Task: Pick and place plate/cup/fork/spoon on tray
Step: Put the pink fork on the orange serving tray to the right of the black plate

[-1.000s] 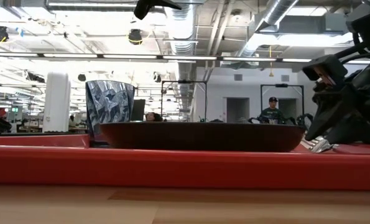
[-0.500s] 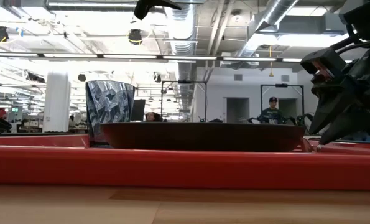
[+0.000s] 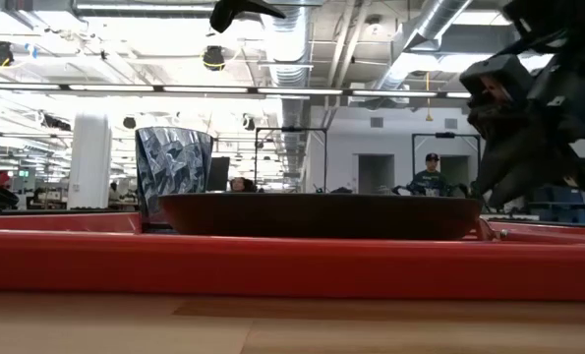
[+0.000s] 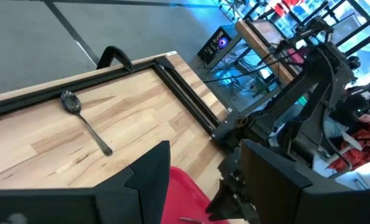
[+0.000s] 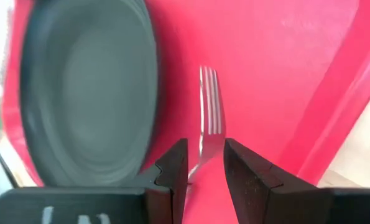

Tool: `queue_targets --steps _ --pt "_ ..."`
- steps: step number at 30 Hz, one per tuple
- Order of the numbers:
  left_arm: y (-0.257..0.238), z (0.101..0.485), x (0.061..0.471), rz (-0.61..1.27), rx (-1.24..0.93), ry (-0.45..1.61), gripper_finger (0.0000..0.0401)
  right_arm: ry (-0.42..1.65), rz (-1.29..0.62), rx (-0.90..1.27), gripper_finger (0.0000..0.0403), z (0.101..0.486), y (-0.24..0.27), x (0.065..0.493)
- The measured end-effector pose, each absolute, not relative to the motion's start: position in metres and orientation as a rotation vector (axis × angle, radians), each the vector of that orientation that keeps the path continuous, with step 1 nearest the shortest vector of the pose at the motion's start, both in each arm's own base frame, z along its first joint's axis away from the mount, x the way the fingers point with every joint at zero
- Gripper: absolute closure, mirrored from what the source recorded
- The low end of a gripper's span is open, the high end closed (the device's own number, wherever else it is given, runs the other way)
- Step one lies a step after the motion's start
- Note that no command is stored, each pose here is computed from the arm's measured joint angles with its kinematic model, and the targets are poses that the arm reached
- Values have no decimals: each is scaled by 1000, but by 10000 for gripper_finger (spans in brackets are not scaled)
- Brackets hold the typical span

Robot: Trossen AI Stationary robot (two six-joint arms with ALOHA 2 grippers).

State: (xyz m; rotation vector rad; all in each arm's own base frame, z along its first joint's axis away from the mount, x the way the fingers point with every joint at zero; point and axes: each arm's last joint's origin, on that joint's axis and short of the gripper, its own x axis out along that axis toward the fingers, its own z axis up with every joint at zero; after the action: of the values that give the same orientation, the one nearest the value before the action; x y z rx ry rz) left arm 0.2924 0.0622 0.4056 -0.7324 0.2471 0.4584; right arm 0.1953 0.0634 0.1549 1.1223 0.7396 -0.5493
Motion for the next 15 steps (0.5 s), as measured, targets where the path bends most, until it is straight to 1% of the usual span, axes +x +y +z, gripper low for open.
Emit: queue_targets --steps 10,12,15 --pt "62 405 292 458 -723 251 221 761 -510 1125 278 152 63 202" --pt "62 405 292 457 -722 251 221 761 -509 1125 287 152 63 202" --pt "62 405 292 457 -721 252 221 765 -502 1128 316 152 63 202"
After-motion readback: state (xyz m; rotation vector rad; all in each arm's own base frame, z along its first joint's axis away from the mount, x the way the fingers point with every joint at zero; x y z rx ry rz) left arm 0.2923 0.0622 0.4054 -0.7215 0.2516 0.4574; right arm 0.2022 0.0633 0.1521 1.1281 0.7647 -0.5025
